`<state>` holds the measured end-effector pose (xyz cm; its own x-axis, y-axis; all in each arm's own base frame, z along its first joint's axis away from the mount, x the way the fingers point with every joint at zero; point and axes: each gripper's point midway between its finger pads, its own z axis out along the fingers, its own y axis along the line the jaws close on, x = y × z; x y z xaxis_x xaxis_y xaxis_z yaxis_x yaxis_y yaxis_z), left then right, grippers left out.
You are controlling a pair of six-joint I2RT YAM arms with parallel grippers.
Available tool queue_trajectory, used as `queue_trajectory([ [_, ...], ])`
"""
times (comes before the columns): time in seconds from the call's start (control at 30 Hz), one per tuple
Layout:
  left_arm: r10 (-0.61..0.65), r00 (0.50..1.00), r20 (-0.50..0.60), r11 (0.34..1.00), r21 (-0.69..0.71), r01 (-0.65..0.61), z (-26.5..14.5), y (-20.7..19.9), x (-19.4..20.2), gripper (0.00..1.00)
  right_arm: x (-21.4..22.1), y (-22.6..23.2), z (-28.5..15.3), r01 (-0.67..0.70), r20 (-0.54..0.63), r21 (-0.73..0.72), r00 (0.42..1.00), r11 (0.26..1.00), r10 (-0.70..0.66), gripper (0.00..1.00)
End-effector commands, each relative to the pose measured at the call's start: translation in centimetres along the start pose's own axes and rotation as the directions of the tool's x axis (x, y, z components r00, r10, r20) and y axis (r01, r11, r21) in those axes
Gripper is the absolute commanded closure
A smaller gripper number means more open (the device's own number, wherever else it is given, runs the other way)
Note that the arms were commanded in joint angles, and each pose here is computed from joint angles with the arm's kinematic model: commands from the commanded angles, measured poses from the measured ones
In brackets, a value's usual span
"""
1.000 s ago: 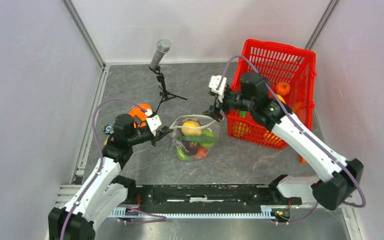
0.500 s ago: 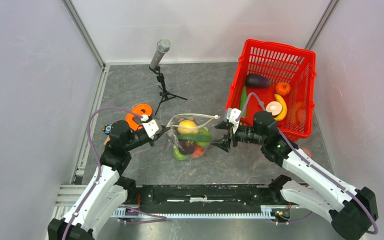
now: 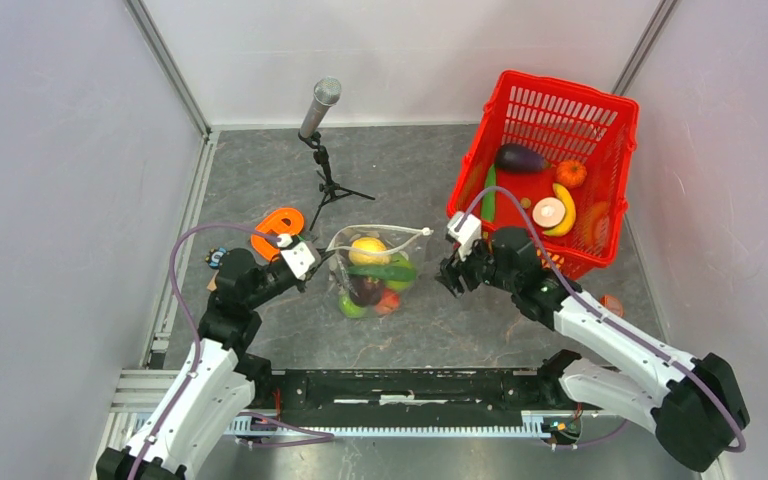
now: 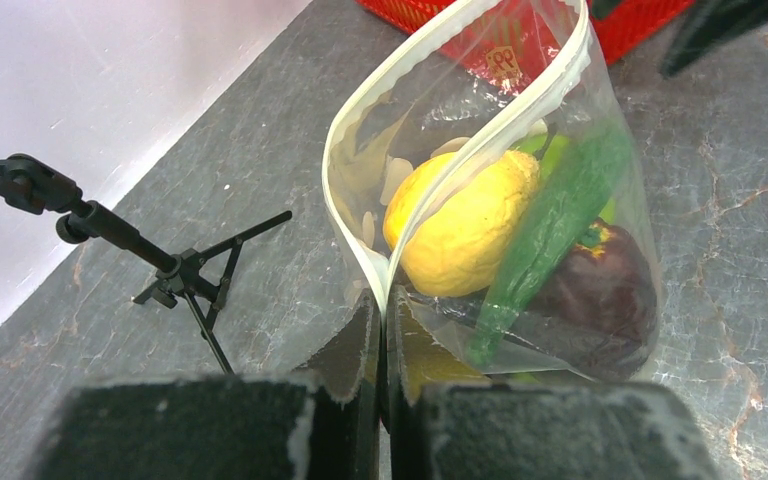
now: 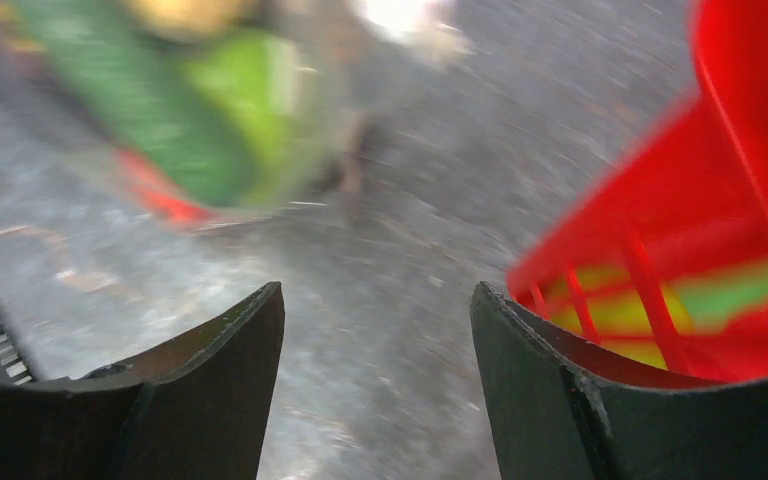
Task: Place the food in the zip-top bag and seal the zipper
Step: Move the bin to the center of the board, then zip the zipper food storage bag at the center of the board.
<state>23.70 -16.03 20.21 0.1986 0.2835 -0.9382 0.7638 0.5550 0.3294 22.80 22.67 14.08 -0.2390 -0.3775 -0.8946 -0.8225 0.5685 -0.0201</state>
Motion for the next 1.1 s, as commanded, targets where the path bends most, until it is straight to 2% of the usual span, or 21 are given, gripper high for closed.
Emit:
queue_trajectory([
  [0.0, 0.096, 0.993, 0.062, 0.994, -0.053, -0.093, 0.2, 1.6, -2.0, 0.98, -1.4, -8.7, -2.0, -0.061, 0.024, 0.364, 0.998, 0.929, 0.056, 0.26],
  [0.07, 0.097, 0.993, 0.065, 0.994, -0.048, -0.094, 0.2, 1.5, -2.0, 0.98, -2.0, -9.3, -2.0, -0.053, 0.050, 0.341, 0.998, 0.939, 0.038, 0.24],
  [0.13, 0.097, 0.993, 0.067, 0.994, -0.047, -0.094, 0.2, 1.5, -2.0, 0.98, -2.8, -8.3, -1.4, -0.047, 0.071, 0.249, 0.997, 0.967, 0.030, 0.23],
  [0.23, 0.106, 0.991, 0.080, 0.994, -0.038, -0.103, 0.1, 1.3, -2.2, 0.98, -4.3, -4.4, -0.1, 0.035, 0.165, 0.008, 0.986, 0.999, -0.036, 0.21],
  [0.33, 0.117, 0.988, 0.102, 0.993, -0.009, -0.117, 0.2, 0.7, -2.6, 0.98, -5.4, -3.0, 0.4, 0.070, 0.307, -0.055, 0.950, 0.996, -0.050, 0.20],
  [0.53, 0.125, 0.980, 0.154, 0.986, 0.094, -0.141, 0.1, -1.0, -3.8, 0.98, -6.5, -1.6, 1.5, 0.113, 0.368, -0.162, 0.929, 0.980, -0.047, 0.20],
  [0.7, 0.123, 0.978, 0.167, 0.980, 0.132, -0.146, 0.0, -1.7, -4.0, 0.98, -7.2, 0.3, 1.3, 0.204, 0.453, -0.250, 0.888, 0.946, -0.072, 0.22],
  [0.8, 0.121, 0.980, 0.158, 0.982, 0.127, -0.141, 0.0, -1.6, -3.9, 0.98, -7.2, 0.4, 1.8, 0.204, 0.450, -0.275, 0.891, 0.940, -0.062, 0.33],
  [0.9, 0.121, 0.982, 0.143, 0.984, 0.115, -0.138, 0.0, -1.4, -3.6, 0.98, -6.8, 0.5, 2.0, 0.215, 0.447, -0.283, 0.892, 0.935, -0.070, 0.49],
  [1.0, 0.125, 0.983, 0.137, 0.985, 0.100, -0.139, 0.0, -1.2, -3.5, 0.98, -6.4, 0.6, 2.2, 0.216, 0.432, -0.289, 0.899, 0.933, -0.074, 0.57],
  [1.07, 0.126, 0.983, 0.130, 0.987, 0.085, -0.137, 0.0, -0.9, -3.4, 0.98, -6.1, 0.4, 2.2, 0.215, 0.425, -0.277, 0.902, 0.937, -0.082, 0.66],
])
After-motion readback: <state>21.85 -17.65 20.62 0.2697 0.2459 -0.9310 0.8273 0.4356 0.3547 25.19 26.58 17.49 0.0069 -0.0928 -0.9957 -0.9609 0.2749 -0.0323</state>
